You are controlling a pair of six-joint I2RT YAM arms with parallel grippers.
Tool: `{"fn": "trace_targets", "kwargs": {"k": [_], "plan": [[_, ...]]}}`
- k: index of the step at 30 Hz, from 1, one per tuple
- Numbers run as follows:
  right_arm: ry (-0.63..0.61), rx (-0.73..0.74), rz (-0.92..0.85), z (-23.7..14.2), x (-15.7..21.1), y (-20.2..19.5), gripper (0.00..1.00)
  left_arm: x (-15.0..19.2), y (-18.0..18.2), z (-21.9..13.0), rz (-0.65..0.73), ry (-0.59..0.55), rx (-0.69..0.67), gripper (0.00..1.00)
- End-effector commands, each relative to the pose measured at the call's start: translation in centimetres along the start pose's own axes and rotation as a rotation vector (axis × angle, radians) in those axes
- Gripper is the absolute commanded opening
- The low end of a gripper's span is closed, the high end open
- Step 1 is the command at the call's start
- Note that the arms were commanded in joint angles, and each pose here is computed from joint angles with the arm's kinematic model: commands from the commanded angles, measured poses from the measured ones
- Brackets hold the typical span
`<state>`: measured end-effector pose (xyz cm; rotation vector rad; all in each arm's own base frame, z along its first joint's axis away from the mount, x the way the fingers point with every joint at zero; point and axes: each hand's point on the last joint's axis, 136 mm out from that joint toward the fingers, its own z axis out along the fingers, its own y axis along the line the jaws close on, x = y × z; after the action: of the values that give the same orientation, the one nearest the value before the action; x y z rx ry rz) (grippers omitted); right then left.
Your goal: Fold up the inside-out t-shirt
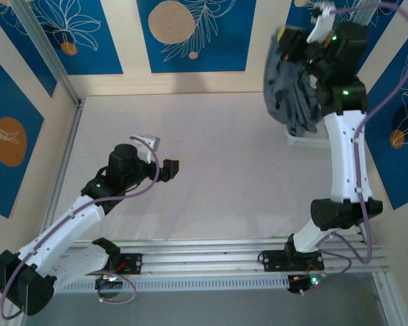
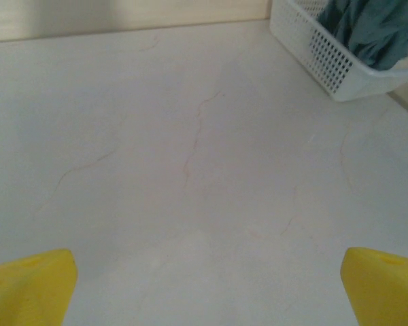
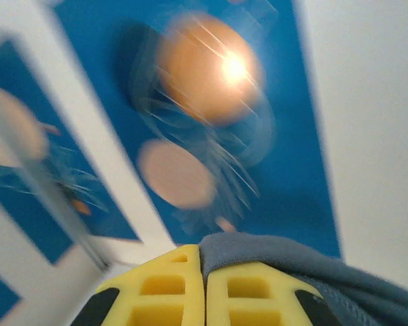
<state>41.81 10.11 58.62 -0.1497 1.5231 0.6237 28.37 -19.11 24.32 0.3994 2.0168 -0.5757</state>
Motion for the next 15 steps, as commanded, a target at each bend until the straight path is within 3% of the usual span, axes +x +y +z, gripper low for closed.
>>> {"fn": "trace_targets", "kwargs": {"k": [1, 5, 9, 11, 13, 15], "plan": [[-0.001, -0.158, -0.085, -3.1, -2.5, 6.7, 0.00, -2.0, -1.2, -0.9, -0.013, -0.045, 0.038, 0.99], [0.078, -0.195, -0.056, -1.1, 0.5, 8.0, 0.00, -2.2, -0.8, -1.3, -0.034, -0.071, 0.014, 0.99], [0.367, -0.104, 0.013, 3.7, 10.5, 4.8, 0.02, -1.6, -0.3, -1.6, -0.038, -0.053, -0.008, 0.99], [0.501, -0.008, 0.065, 5.6, 16.0, 1.9, 0.16, -1.1, 0.0, -1.7, -0.036, -0.031, -0.027, 0.99], [0.613, 0.043, 0.112, 6.6, 21.4, -0.2, 0.42, -0.5, 0.5, -1.8, -0.032, -0.003, -0.056, 0.99], [0.679, 0.067, 0.138, 6.3, 25.0, -1.1, 0.57, 0.1, 1.2, -2.0, -0.028, 0.029, -0.096, 0.99]]}}
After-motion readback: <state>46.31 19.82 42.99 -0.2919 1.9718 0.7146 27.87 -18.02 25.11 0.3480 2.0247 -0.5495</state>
